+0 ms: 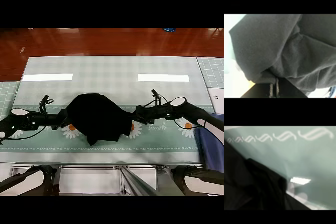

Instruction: Fold the shirts.

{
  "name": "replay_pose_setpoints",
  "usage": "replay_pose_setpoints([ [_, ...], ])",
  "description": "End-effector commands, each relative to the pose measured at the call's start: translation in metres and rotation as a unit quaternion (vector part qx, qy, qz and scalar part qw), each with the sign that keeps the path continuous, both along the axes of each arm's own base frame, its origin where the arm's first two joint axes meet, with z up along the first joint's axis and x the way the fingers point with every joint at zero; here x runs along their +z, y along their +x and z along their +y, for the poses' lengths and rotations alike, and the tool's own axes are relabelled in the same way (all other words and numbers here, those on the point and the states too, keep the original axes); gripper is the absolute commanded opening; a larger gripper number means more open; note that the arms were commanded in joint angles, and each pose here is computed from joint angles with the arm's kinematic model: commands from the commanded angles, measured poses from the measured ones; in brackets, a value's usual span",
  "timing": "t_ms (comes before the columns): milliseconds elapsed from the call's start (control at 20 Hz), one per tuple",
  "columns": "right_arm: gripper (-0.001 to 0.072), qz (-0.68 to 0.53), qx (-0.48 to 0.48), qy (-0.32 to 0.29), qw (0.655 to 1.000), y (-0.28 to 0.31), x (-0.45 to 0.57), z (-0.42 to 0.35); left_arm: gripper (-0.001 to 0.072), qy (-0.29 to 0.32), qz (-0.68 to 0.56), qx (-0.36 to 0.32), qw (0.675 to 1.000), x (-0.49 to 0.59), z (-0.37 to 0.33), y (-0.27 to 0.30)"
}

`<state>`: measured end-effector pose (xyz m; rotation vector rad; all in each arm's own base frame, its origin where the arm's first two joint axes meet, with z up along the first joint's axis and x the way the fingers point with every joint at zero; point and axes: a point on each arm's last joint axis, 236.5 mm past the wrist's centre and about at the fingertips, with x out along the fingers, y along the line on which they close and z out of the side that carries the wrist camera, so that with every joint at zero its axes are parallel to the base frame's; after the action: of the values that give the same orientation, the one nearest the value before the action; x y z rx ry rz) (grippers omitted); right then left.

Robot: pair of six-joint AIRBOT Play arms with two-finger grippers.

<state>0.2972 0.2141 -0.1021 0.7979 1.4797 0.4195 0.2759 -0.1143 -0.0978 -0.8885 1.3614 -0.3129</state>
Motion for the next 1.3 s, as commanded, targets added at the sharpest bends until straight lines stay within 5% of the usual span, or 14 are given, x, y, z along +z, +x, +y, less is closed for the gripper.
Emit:
replay_pose_setpoints([
  [0,0.0352,-0.004,0.008,-0.004,1.0,0.011,-0.005,0.004,0.002,0.0,-0.001,-0.001,1.0,0.0,0.0,0.0],
  [450,0.0348,-0.014,0.043,-0.003,0.999,-0.002,-0.003,0.03,0.002,0.0,-0.001,-0.001,1.0,0.0,0.0,0.0],
  [550,0.0028,-0.022,0.061,0.0,0.998,-0.003,0.001,0.034,0.002,0.001,-0.004,-0.001,1.0,0.002,0.0,0.002],
  [800,0.0024,-0.111,0.084,-0.007,0.99,0.048,0.088,-0.001,0.002,-0.003,-0.134,-0.031,0.99,0.099,0.009,0.052],
  [1000,0.0024,-0.301,-0.001,-0.1,0.948,0.121,0.245,-0.087,0.0019,0.066,-0.342,0.022,0.937,0.262,0.054,0.114],
  [1250,0.0024,-0.507,0.005,-0.131,0.852,0.077,0.45,-0.098,0.0019,0.115,-0.539,0.021,0.834,0.466,0.049,0.095],
])
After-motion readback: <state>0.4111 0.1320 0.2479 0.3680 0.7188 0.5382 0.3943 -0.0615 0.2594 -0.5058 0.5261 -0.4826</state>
